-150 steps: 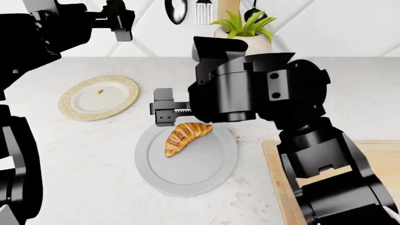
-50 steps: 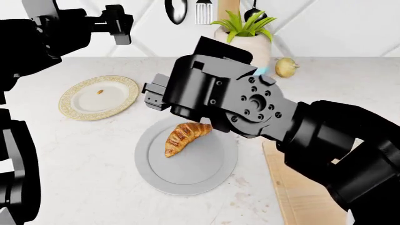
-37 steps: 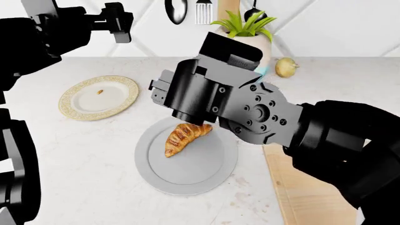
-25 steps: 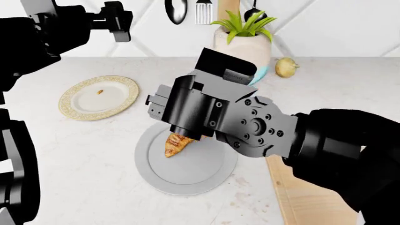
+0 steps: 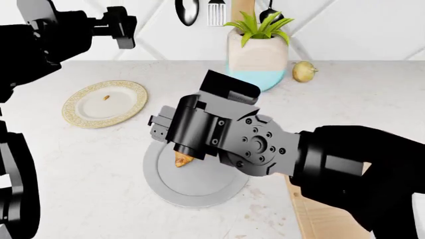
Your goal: From the different types of pastries on the counter, select a croissant and place it on the cutting board. Then retrieve a jar of jam from the cabinet and place it alongside the croissant on the cutting board.
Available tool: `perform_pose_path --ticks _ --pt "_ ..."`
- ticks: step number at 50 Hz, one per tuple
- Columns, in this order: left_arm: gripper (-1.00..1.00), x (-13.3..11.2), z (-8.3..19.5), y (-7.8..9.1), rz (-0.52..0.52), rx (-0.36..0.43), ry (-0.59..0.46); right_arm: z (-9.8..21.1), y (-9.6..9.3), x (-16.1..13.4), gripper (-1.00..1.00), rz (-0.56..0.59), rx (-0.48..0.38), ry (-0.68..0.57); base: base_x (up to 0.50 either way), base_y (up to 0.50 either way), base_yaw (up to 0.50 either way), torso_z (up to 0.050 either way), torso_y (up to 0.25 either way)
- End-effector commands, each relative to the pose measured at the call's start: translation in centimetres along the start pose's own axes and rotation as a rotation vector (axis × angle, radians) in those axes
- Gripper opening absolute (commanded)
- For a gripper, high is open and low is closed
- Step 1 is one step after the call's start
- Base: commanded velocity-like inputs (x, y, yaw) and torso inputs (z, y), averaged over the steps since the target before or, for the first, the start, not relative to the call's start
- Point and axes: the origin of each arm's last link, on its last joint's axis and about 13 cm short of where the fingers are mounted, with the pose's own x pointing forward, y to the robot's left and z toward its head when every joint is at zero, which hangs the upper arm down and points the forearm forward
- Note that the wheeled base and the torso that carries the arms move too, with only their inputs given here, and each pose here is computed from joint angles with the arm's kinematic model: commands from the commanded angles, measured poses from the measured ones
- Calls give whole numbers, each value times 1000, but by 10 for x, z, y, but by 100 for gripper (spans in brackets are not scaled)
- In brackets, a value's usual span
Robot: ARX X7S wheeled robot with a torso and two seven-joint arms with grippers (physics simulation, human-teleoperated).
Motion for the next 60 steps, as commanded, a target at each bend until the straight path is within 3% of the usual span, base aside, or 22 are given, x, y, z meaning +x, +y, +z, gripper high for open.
perform_pose_path --ticks 1,21,22,45,60 --pt "100 0 -3 2 6 -6 4 -1 2 12 100 -14 22 16 0 0 0 0 0" --pt "100 1 -7 5 10 -18 3 -10 1 22 100 -46 -3 25 0 0 0 0 0" --pt "100 1 -7 5 10 -19 2 -10 1 22 -100 -46 -2 23 0 0 0 -15 0" --pt "100 -1 -3 3 6 -17 -11 -6 -1 3 -100 4 -7 -15 0 0 0 0 0" --pt "100 3 -1 1 -2 -22 -25 17 -11 -18 -100 75 -24 -76 0 0 0 0 0"
